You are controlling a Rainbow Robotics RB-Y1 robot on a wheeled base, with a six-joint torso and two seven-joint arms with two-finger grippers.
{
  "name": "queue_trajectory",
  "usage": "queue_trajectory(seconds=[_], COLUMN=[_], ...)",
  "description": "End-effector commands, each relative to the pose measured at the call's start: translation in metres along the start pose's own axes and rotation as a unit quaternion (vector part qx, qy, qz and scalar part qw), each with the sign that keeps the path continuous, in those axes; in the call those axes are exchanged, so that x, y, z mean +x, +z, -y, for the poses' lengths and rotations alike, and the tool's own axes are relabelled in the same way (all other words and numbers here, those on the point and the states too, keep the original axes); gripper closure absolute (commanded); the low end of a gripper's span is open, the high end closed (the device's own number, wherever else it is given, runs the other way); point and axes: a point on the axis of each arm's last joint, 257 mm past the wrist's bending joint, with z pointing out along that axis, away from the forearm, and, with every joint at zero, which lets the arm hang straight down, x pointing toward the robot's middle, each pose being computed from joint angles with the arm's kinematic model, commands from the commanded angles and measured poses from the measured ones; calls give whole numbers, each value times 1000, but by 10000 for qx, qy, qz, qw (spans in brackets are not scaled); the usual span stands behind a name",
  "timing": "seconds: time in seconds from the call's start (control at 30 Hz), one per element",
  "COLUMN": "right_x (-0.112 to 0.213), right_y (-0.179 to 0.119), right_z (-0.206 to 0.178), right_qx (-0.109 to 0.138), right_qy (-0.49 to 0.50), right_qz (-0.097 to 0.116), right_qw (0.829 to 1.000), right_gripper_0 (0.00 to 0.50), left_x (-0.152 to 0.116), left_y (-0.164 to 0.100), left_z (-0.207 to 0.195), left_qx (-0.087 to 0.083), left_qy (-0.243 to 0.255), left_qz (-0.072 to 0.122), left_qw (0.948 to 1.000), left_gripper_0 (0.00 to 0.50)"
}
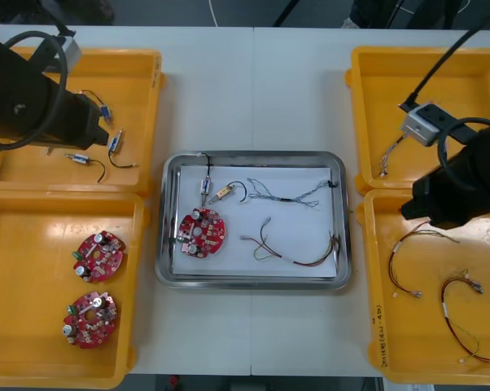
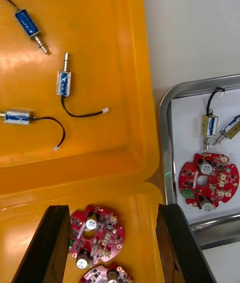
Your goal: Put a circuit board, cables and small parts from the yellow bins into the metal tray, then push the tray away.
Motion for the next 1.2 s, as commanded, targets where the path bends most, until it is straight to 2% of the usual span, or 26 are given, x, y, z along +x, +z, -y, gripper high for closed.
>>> queue_trajectory(seconds=[0.03, 0.23, 0.27, 0.33, 0.47, 0.6, 0.8, 0.87, 1.03, 1.2], right_x=[-23, -52, -52, -64, -73, -76, -76, -75, -78, -81], right_y=[-2, 11, 11, 18, 30, 47, 75, 81, 96, 110], right_z=[-19, -59, -59, -82, -109, -129, -149, -151, -163, -174], right_qx=[265, 310, 310, 304, 347, 371, 293, 294, 301, 325], right_qy=[-649, -1382, -1382, -1746, -2184, -2504, -2891, -2964, -3262, -3958], right_qz=[-20, 53, 53, 104, 76, -101, -643, -735, -784, -749], right_qw=[9975, 9899, 9899, 9841, 9752, 9674, 9547, 9518, 9416, 9147], right_gripper_0=[0, 0, 0, 0, 0, 0, 0, 0, 0, 0], left_x=[15, 40, 40, 55, 70, 80, 100, 104, 115, 127], left_y=[-23, -26, -26, -25, -24, -24, -23, -23, -23, -21], left_z=[-39, -62, -62, -76, -87, -94, -106, -106, -108, -113], left_qx=[-323, -636, -636, -745, -763, -772, -829, -828, -871, -917], left_qy=[-1, 48, 48, -60, -197, -288, -480, -491, -518, -575], left_qz=[113, -37, -37, -165, -302, -364, -495, -533, -591, -688], left_qw=[9994, 9980, 9980, 9971, 9964, 9959, 9942, 9939, 9931, 9917], left_gripper_0=[0, 0, 0, 0, 0, 0, 0, 0, 0, 0])
